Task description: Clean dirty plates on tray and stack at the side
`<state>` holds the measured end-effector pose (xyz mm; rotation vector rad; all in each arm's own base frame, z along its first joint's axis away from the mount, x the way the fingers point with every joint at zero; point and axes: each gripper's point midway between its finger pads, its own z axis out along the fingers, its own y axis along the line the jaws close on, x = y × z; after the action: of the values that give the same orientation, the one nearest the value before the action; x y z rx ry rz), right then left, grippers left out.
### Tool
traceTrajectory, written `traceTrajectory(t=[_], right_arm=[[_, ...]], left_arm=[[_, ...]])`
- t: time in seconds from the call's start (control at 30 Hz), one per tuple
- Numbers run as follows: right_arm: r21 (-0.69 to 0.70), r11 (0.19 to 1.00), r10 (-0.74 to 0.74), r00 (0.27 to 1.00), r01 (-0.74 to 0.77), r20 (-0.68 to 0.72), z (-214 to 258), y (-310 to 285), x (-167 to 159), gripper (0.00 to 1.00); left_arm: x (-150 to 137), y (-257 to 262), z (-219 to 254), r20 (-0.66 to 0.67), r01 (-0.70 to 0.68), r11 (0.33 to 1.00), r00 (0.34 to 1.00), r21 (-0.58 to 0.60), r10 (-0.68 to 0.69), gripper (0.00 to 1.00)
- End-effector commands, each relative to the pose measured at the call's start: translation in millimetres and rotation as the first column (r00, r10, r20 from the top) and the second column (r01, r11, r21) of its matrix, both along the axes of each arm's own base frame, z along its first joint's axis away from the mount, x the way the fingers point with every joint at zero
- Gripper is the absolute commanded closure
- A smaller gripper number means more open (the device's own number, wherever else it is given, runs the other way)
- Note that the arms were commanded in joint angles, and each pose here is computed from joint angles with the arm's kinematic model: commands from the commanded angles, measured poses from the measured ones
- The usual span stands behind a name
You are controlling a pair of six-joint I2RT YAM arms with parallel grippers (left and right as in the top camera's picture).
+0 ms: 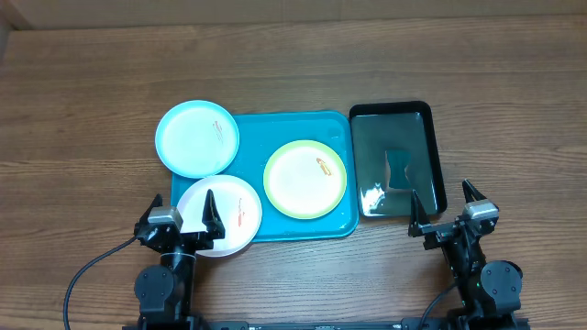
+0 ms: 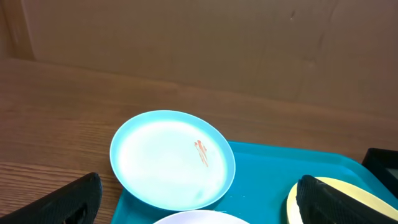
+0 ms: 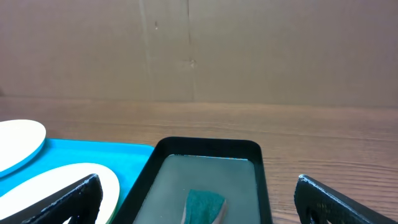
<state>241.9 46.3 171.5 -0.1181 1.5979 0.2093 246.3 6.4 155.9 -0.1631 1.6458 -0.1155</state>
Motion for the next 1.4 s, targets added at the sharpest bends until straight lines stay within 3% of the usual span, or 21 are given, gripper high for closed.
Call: traceTrajectory(t=[0.0, 0.27, 0.8, 1.27, 1.37], right_arm=[[0.005, 1.0, -0.017, 1.0, 0.017, 0.004, -1.6, -3.0, 0.8, 0.0], [0.005, 1.0, -0.017, 1.0, 0.017, 0.004, -1.6, -3.0, 0.8, 0.0], [0.005, 1.0, -0.017, 1.0, 0.017, 0.004, -1.6, -3.0, 0.8, 0.0], [0.005, 1.0, -0.017, 1.0, 0.017, 0.004, -1.6, -3.0, 0.8, 0.0], [0.005, 1.0, -0.017, 1.0, 0.017, 0.004, -1.6, -3.0, 0.8, 0.0]], left_arm=[[-0.2, -1.5, -0.2, 0.004, 0.01, 1.0, 1.0, -0.015, -0.01, 0.0], [-0.6, -18.3, 2.6, 0.016, 0.107, 0.994, 0.994, -0.02, -0.107, 0.0], [-0.7, -19.5, 1.7, 0.01, 0.115, 0.993, 0.993, -0.015, -0.115, 0.0], [3.9, -22.3, -42.4, -0.18, 0.126, 0.991, 0.975, -0.048, -0.132, 0.0], [7.1, -22.4, -28.4, -0.141, 0.129, 0.991, 0.981, -0.042, -0.134, 0.0]])
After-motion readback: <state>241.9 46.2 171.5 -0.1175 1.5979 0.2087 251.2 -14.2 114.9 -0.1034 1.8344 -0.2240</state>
